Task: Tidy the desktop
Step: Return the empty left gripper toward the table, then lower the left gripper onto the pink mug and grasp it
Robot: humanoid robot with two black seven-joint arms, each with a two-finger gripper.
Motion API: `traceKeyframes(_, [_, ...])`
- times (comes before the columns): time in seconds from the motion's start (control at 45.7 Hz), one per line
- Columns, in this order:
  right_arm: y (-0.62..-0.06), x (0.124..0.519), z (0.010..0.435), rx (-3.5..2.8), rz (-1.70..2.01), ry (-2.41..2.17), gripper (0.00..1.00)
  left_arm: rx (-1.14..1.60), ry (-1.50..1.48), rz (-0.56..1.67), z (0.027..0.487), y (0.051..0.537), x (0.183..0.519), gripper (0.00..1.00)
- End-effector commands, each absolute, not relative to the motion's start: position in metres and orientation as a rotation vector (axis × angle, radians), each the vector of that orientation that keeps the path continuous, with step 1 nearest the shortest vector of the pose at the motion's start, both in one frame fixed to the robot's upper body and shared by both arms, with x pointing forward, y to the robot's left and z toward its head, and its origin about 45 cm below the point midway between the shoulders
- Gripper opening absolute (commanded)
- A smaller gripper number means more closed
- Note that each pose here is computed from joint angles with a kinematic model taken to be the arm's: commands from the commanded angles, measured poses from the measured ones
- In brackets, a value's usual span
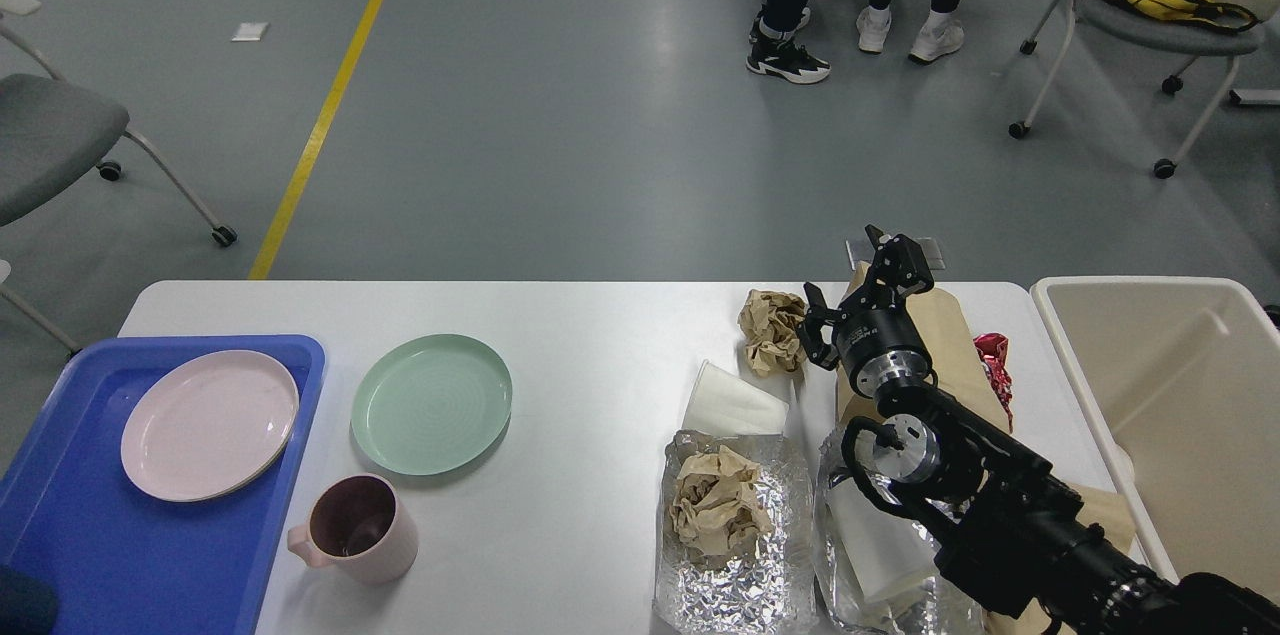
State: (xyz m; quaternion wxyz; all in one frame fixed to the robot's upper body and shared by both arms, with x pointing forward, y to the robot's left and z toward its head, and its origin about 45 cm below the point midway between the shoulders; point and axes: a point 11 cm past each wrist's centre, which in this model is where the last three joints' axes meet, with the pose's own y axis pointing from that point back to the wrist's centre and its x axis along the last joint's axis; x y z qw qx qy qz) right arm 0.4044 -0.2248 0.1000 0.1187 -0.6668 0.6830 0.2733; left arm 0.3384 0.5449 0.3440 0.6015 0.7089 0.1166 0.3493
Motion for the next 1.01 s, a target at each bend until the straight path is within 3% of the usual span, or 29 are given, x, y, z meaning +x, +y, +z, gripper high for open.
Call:
traceKeyframes(0.0, [-0.225, 0.404, 0.100, -1.951, 0.799, 1.997, 1.00, 1.550, 0.194, 0.587, 0.394, 0.461, 0.375, 0.95])
traceKeyframes(0.241, [-0.225, 0.404, 0.100, -1.951, 0.799, 1.997, 1.00, 1.495, -0.016, 0.435, 0.442, 0.341, 0.400, 0.95])
traceKeyframes(0.438, [-0.225, 0.404, 0.100, -1.949, 0.799, 1.997, 1.00, 1.522, -0.029, 0.335, 0.428, 0.304, 0.400, 0.95])
traceKeyframes(0.569, [-0.225, 0.404, 0.100, -1.949, 0.799, 1.997, 1.00, 1.538, 0.056, 0.276, 0.391, 0.311, 0.393, 0.95])
traceKeyframes(0.788, [-0.225, 0.404, 0.100, -1.949, 0.799, 1.997, 1.00, 1.583, 0.266, 0.150, 0.282, 0.330, 0.359, 0.94])
traceKeyframes(0.985, [-0.225, 0.404, 0.100, -1.950, 0.801, 1.997, 1.00, 1.620, 0.308, 0.133, 0.226, 0.336, 0.338, 0.94])
